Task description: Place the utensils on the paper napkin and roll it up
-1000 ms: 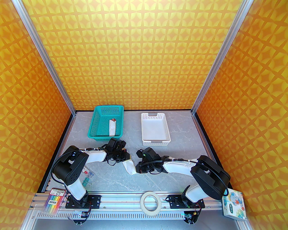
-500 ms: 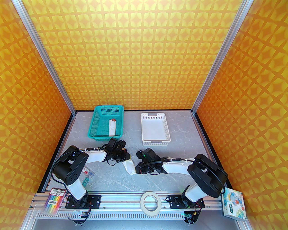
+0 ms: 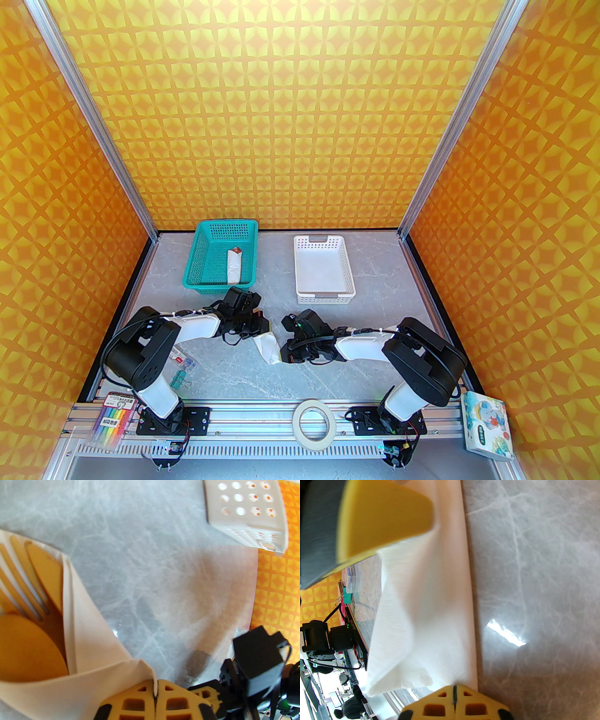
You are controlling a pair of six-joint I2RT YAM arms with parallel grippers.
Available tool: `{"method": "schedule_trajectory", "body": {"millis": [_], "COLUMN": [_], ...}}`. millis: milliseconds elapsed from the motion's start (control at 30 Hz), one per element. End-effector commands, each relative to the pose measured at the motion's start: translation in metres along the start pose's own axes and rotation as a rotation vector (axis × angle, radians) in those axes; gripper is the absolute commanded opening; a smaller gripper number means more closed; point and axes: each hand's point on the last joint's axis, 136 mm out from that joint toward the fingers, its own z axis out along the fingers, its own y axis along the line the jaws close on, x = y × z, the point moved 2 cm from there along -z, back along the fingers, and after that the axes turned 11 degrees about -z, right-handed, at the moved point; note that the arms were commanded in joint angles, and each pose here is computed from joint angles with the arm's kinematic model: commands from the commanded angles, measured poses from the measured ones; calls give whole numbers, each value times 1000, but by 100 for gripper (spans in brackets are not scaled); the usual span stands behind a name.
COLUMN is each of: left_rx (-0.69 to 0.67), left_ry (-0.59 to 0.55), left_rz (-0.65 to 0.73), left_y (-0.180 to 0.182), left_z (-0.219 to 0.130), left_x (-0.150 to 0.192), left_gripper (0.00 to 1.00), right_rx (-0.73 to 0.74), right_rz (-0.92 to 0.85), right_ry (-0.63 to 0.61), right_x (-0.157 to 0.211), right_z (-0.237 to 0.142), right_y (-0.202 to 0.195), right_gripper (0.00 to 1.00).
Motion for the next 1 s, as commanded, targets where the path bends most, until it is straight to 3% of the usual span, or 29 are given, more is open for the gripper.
{"method": "schedule_trajectory", "body": {"millis": [0, 233, 967], "left_rx": [9, 20, 31], "left_ry": [-28, -32, -42], "left_rz": [32, 50, -2], "left_y": [-17, -28, -17], "left_z": [-11, -13, 25], "left_x": [-5, -7, -30], "left_gripper": [0, 0, 0], "right_rx": [163, 191, 203], "right_rz": [97, 101, 96], "right_ry": [123, 160, 179], "right_x": [37, 44, 46], "right_z": [6, 9, 9], "right_y": [-40, -47, -49], "right_gripper": [2, 1, 0]}}
